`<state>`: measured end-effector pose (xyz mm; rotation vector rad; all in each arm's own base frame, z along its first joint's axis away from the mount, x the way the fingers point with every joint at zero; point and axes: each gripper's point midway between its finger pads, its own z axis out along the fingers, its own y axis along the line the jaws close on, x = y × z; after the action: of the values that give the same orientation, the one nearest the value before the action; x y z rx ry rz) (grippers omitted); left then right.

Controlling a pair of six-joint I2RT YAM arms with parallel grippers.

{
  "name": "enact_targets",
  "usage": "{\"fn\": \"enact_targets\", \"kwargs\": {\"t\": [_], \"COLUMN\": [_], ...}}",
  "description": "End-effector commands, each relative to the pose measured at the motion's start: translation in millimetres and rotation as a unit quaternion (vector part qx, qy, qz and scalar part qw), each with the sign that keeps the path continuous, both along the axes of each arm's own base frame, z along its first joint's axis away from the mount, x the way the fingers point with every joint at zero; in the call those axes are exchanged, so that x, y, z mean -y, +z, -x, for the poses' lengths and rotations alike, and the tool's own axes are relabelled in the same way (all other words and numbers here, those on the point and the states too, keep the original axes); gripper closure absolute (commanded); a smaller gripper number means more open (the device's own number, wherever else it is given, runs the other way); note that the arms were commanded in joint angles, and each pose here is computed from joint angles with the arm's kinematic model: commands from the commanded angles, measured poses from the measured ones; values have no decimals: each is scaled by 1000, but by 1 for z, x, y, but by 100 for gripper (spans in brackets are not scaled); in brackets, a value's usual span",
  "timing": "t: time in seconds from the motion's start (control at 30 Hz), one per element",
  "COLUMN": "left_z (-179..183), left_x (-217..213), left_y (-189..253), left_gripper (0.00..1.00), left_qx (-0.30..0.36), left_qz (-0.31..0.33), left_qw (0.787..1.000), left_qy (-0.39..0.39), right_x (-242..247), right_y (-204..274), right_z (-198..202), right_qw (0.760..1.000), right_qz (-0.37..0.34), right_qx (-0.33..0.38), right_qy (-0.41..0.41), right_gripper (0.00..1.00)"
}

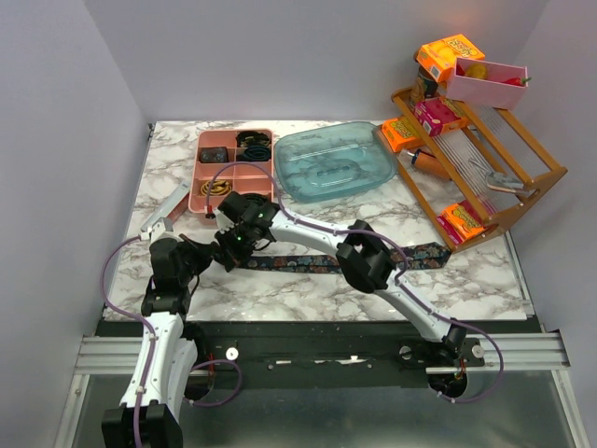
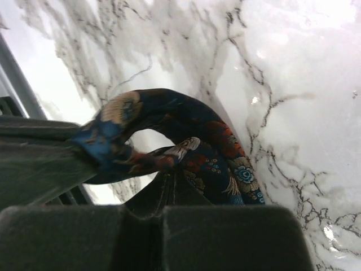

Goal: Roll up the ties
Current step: Roll the tie at the center of the board.

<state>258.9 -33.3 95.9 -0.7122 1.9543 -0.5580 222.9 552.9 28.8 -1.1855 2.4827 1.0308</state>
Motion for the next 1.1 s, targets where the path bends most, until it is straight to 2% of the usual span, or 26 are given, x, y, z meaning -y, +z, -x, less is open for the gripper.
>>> {"fn": "enact_targets", "kwargs": {"t": [0.0, 0.3, 0.43, 0.47, 0.57, 1.07], "left_z": [-1, 3, 4, 4, 3, -3], "left_x": [1, 0, -2, -2, -3, 2], "left_y": [3, -3, -7, -8, -9, 0], "left_gripper": [100, 100, 100, 100, 100, 100], "left_qx": [14, 6, 2, 0, 0, 17], "left_qz": [2, 1, -3, -3, -5, 5], "left_qw": [1000, 1000, 1000, 1000, 1000, 1000], "left_qy": [0, 2, 7, 9, 10, 0], "right_x": [4, 7, 4, 1, 9, -9], "right_y": [-12, 7, 32, 55, 62, 30], "right_z": [-14, -24, -9, -9, -4, -32], "right_qw": [999, 998, 999, 998, 997, 996], "right_qz": [26, 9, -29, -58, -63, -52], "right_qx": [20, 41, 23, 29, 32, 52], "right_qy": [-25, -42, -18, -19, -23, -48], "right_gripper": [99, 99, 100, 99, 99, 100]}}
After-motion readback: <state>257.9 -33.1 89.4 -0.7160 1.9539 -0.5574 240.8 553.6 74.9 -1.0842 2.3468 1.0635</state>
